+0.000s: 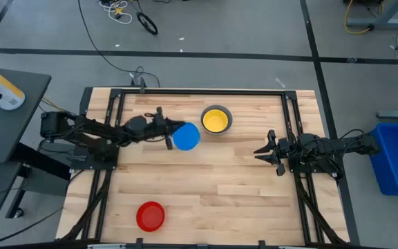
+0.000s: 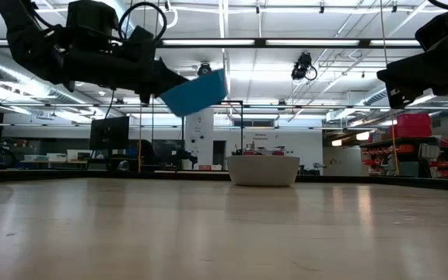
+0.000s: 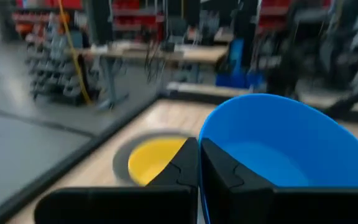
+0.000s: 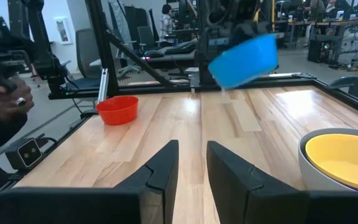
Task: Nest bowls inside each other
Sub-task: Stack the light blue bowl on the yellow bowl
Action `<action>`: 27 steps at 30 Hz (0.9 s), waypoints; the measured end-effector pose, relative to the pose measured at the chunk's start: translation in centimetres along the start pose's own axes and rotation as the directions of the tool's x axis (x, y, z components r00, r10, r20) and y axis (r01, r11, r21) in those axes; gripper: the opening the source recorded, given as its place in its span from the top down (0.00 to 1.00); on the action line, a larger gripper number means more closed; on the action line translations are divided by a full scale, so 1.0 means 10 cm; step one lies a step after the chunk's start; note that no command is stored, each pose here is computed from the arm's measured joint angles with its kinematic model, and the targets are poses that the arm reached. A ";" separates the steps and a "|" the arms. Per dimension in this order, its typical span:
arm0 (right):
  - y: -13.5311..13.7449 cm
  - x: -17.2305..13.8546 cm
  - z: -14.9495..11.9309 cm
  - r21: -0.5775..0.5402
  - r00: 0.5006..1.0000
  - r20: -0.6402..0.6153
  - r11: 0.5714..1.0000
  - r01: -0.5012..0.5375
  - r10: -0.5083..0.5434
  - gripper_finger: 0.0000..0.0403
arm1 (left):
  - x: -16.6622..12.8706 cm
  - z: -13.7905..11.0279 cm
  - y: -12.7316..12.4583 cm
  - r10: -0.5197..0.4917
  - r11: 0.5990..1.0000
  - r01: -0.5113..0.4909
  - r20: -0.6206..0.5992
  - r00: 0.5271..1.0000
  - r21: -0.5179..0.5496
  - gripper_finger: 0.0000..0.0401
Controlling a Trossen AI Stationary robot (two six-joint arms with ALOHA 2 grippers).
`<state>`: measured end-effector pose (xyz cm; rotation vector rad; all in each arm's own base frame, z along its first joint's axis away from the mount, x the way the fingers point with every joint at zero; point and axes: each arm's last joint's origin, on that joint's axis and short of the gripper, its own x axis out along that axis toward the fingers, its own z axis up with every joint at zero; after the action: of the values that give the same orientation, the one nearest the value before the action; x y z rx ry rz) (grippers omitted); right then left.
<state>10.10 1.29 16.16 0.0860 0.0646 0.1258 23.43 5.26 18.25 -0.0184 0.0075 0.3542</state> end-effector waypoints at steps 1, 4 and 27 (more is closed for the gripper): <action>0.00 0.00 0.00 0.000 1.000 0.000 1.000 0.000 0.000 0.77 | 0.01 0.02 0.04 -0.010 1.000 0.011 0.023 1.000 -0.008 0.99; 0.00 0.00 0.00 0.000 1.000 0.000 1.000 0.000 0.000 0.76 | 0.05 0.03 0.13 -0.016 0.999 0.019 0.075 0.997 -0.034 0.99; -0.01 0.05 -0.07 0.044 0.996 -0.092 0.999 0.012 -0.008 0.75 | 1.43 -0.10 0.66 -0.075 0.995 0.076 0.018 0.997 -0.072 0.99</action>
<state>10.60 1.36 15.38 0.1246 0.1595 0.1184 34.56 16.44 16.99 -0.0875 -0.0207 0.2790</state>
